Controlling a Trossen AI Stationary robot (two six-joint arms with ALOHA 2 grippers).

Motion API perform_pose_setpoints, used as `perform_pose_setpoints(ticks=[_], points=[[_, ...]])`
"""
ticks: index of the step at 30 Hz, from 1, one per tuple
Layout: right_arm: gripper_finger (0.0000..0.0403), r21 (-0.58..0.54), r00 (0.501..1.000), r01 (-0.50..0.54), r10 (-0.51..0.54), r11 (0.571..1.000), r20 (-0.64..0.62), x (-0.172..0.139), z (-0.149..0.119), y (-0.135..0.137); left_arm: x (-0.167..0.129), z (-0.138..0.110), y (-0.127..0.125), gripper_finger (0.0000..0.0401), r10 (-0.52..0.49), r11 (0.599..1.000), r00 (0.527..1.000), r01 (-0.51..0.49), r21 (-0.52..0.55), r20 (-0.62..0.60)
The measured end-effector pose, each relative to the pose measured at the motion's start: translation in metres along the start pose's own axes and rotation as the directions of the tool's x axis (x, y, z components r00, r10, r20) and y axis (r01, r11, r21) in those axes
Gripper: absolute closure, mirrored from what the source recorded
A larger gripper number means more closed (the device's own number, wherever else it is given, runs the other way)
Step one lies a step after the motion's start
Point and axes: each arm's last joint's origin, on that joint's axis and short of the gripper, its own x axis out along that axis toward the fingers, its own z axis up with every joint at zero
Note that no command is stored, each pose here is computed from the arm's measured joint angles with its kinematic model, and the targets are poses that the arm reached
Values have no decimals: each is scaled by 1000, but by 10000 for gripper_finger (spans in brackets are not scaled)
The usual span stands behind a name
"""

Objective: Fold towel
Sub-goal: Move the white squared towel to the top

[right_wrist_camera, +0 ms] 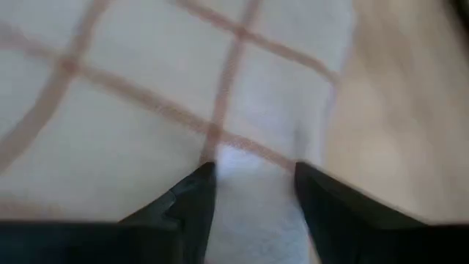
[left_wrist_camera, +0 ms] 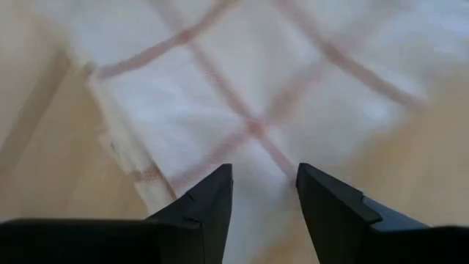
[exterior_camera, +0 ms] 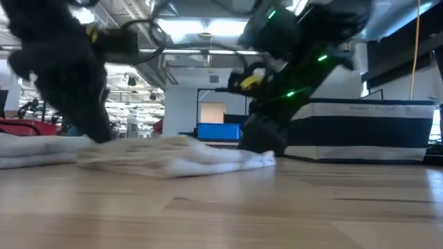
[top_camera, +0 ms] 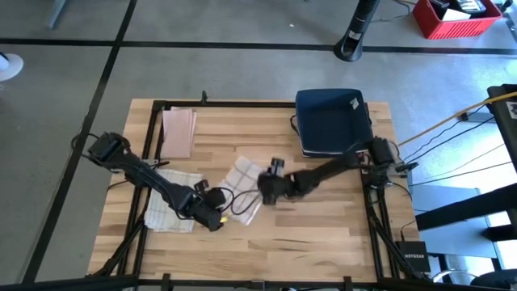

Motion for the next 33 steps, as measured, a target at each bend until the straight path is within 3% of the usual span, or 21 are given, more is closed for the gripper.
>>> perform_pose_setpoints(ticks=[4,7,9,13,17,24,29,33], points=[[217,-20,998,64,-64,998,-18,13,10,-33,-15,21,0,254,-39,999,998,37,35,51],[217,-16,998,64,-64,998,-20,-6,26,-48,-22,37,4,254,-53,995,993,44,90,106],[217,6,1000,16,-16,1000,13,-29,37,-52,-22,46,9,254,-53,991,990,37,127,127],[217,-3,983,-174,174,985,64,-77,44,-45,-7,65,22,254,-88,974,989,59,220,123],[217,19,965,-243,240,970,106,-111,38,-26,21,82,37,254,-142,941,986,108,320,86],[217,108,980,-168,154,980,126,-142,6,6,69,88,69,254,-94,914,995,103,392,-43],[217,191,995,-42,23,981,101,-151,-10,13,81,95,91,254,-45,941,997,63,333,-63],[217,228,998,-3,-12,974,61,-154,-17,13,84,98,113,254,70,960,994,-46,275,-78]])
